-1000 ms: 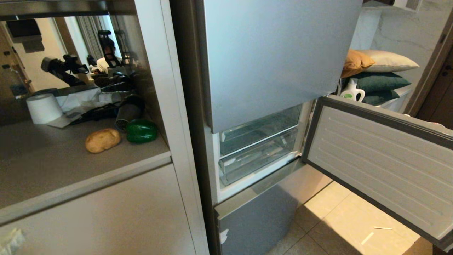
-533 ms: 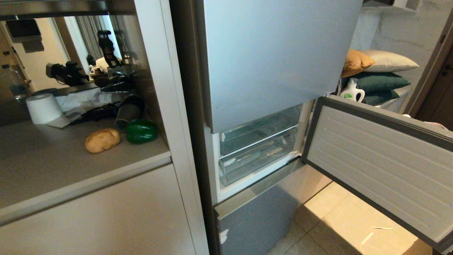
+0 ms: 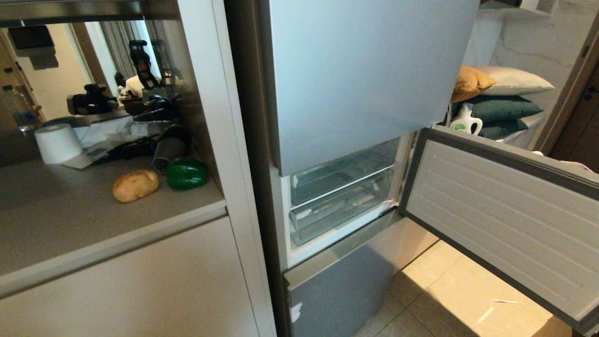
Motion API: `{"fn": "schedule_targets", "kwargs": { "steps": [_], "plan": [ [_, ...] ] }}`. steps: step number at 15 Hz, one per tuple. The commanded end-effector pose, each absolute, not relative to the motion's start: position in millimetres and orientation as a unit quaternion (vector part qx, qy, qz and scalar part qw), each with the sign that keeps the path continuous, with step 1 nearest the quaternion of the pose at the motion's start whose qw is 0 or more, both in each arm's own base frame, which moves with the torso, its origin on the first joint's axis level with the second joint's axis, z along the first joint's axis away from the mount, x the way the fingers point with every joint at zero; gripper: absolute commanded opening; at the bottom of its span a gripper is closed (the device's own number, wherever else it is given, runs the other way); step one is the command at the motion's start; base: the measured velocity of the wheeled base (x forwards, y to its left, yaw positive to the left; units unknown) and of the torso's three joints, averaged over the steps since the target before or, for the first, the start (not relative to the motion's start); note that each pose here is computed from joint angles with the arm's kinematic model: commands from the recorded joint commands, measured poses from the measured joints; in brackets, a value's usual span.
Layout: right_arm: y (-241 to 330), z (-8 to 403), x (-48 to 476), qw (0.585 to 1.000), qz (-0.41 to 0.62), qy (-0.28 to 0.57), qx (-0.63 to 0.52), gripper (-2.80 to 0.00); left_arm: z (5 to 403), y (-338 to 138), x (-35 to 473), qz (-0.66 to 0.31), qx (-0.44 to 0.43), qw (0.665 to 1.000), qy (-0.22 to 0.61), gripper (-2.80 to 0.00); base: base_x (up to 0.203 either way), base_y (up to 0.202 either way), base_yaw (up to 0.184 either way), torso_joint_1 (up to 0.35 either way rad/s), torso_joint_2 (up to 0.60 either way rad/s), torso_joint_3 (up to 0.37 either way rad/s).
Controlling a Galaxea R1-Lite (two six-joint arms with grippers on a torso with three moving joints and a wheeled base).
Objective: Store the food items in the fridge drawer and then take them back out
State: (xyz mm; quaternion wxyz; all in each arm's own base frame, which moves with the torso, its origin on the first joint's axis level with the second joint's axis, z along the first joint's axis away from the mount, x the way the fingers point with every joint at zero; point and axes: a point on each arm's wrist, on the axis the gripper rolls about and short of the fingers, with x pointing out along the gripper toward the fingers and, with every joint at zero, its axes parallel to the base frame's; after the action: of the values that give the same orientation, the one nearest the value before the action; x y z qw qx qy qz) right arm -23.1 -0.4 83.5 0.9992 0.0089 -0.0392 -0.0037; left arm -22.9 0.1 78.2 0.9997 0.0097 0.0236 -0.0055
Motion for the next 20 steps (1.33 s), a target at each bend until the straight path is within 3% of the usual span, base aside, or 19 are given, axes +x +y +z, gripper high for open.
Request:
{"fn": "schedule_targets", "kwargs": {
  "steps": [1,20],
  "plan": [
    [-0.4,75.1,-20.8,1.000,-0.003,-0.025,0.009,-2.80,76.2,0.3,-24.3,-0.001,-0.001,1.000,0.015,-2.80,0.000,0.000,0.000,0.000,0.00,0.000],
    [-0.4,75.1,-20.8,1.000,-0.004,-0.025,0.009,-2.80,76.8,0.3,-24.2,-0.001,-0.002,1.000,0.012,-2.80,0.000,0.000,0.000,0.000,0.00,0.000]
  ]
}}
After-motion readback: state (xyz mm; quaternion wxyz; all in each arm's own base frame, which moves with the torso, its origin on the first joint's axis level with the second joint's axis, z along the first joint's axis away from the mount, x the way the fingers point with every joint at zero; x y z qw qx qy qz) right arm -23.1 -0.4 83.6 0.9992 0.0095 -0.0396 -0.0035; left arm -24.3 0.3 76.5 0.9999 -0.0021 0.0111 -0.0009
